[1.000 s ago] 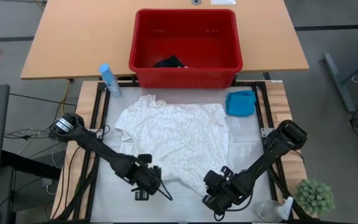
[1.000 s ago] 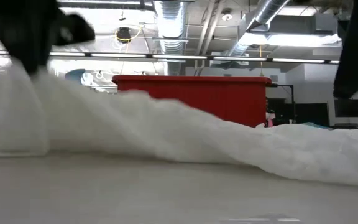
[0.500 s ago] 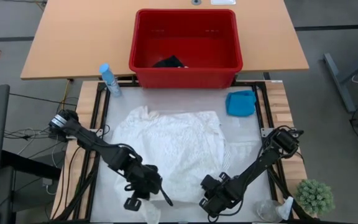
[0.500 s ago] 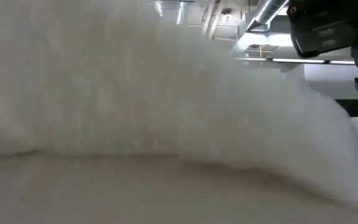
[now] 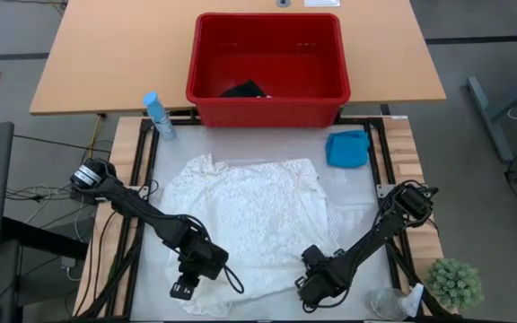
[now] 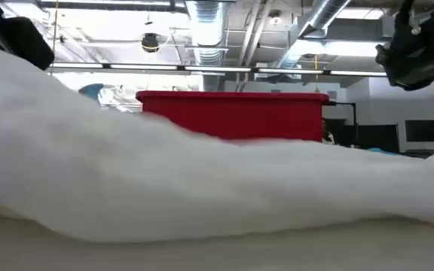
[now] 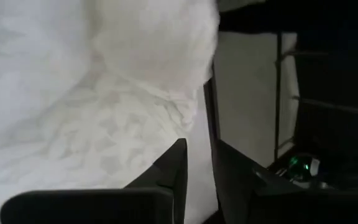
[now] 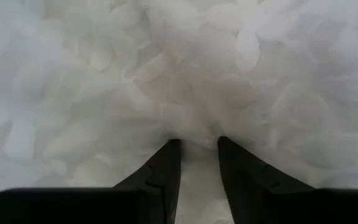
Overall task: Fold laundry
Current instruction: Fold the white blouse
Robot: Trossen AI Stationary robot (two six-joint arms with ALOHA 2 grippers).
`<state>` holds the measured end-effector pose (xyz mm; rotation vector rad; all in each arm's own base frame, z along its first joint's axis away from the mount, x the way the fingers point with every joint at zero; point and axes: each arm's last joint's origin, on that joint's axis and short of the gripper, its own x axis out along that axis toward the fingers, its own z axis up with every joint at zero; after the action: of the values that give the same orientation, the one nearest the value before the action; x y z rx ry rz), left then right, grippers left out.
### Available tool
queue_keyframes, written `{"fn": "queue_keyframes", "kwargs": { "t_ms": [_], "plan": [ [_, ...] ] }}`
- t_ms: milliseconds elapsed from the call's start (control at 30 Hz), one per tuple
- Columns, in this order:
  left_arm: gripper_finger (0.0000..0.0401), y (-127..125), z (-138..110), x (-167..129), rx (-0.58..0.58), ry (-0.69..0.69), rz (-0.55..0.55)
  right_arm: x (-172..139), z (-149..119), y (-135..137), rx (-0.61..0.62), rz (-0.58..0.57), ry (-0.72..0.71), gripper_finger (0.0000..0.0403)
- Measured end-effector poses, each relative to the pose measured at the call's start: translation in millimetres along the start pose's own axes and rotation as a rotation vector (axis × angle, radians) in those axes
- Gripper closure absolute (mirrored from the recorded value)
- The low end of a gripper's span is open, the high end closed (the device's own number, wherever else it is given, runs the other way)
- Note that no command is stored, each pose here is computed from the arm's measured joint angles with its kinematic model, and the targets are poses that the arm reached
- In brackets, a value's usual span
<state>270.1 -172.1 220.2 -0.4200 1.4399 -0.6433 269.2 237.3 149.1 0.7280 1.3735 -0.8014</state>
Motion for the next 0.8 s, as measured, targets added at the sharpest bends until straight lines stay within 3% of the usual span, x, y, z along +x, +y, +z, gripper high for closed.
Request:
{"fn": "queue_keyframes", "kwargs": {
  "t_ms": [67,267,567,700,800],
  "plan": [
    [0.0339,-4,-1,-4,-0.003,-0.050,0.048,0,-1,-2,0.013,-0.022,0.002,0.0270],
    [0.0347,-14,-13,8,0.018,-0.228,0.372,-5,-7,-5,-0.020,-0.046,-0.005,0.0270],
    [0.0386,-9,-33,44,-0.150,-0.349,0.280,-61,-20,-17,-0.066,0.108,-0.082,0.0270],
    [0.0398,-13,-37,48,-0.151,-0.391,0.314,-86,-14,-31,0.038,0.158,-0.181,0.0271],
    [0.0398,-13,-38,45,-0.151,-0.411,0.340,-91,9,-39,0.108,0.104,-0.297,0.0280]
  ]
}}
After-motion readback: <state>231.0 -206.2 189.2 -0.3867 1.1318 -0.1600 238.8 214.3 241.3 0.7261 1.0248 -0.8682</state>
